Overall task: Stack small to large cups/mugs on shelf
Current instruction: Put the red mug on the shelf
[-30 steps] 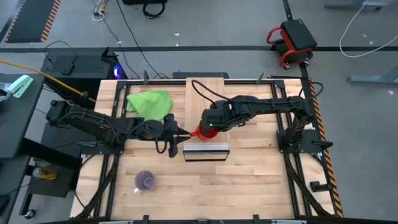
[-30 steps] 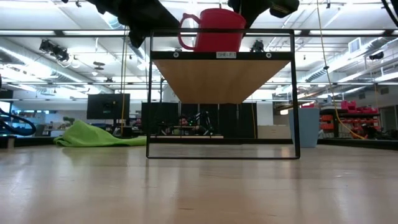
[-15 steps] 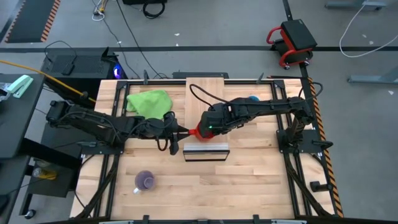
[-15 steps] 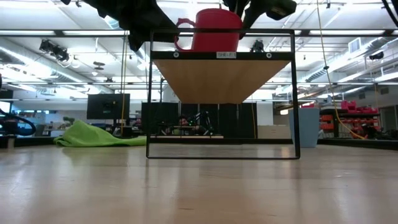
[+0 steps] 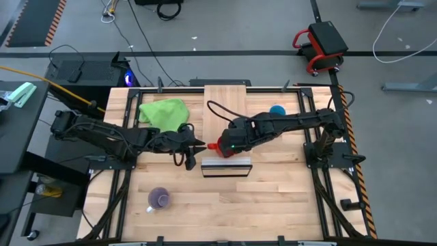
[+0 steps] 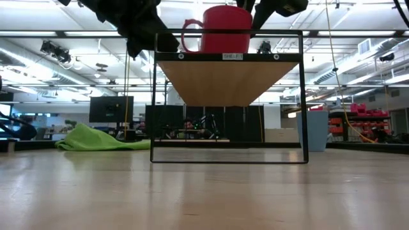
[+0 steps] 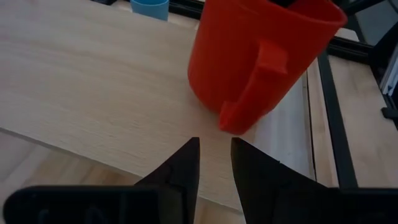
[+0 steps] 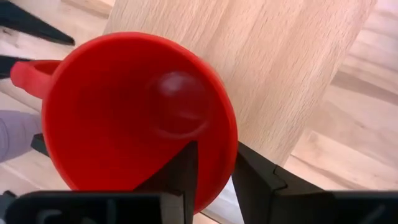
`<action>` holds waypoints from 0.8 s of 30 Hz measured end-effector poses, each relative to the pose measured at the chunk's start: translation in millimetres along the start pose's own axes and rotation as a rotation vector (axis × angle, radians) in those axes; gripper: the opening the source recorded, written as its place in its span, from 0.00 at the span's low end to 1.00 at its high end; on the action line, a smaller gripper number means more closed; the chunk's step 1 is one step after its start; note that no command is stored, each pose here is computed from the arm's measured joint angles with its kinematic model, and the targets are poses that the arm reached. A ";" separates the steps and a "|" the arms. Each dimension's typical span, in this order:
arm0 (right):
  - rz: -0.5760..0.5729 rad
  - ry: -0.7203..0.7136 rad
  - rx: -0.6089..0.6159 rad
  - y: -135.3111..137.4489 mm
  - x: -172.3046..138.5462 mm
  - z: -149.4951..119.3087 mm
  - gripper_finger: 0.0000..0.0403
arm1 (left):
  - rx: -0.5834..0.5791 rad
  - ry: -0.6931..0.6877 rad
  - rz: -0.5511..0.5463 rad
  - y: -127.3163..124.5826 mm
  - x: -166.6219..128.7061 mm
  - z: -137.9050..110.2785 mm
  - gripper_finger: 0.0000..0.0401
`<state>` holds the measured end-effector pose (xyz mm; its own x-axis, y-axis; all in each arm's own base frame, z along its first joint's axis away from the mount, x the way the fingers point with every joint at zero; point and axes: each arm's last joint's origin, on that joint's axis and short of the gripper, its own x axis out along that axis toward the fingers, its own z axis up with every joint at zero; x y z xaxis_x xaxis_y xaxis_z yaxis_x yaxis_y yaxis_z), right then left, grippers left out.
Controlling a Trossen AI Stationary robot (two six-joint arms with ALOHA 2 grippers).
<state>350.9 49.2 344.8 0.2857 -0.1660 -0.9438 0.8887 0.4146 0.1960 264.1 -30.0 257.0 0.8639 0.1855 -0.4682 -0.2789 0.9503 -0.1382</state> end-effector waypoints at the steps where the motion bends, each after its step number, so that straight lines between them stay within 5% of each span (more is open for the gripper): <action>1: 0.000 -0.001 -0.005 0.0 0.0 -0.1 0.25 | -0.001 -0.002 -0.001 -0.1 0.0 0.2 0.25; 24: -0.003 -0.051 -0.054 2.0 -2.7 -4.1 0.25 | -0.026 -0.004 0.006 0.1 0.0 0.2 0.25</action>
<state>350.4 54.1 346.7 0.3026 -0.2124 -0.9292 0.8693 0.4613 0.1777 264.1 -29.8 257.2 0.8639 0.1924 -0.4655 -0.2949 0.9424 -0.1578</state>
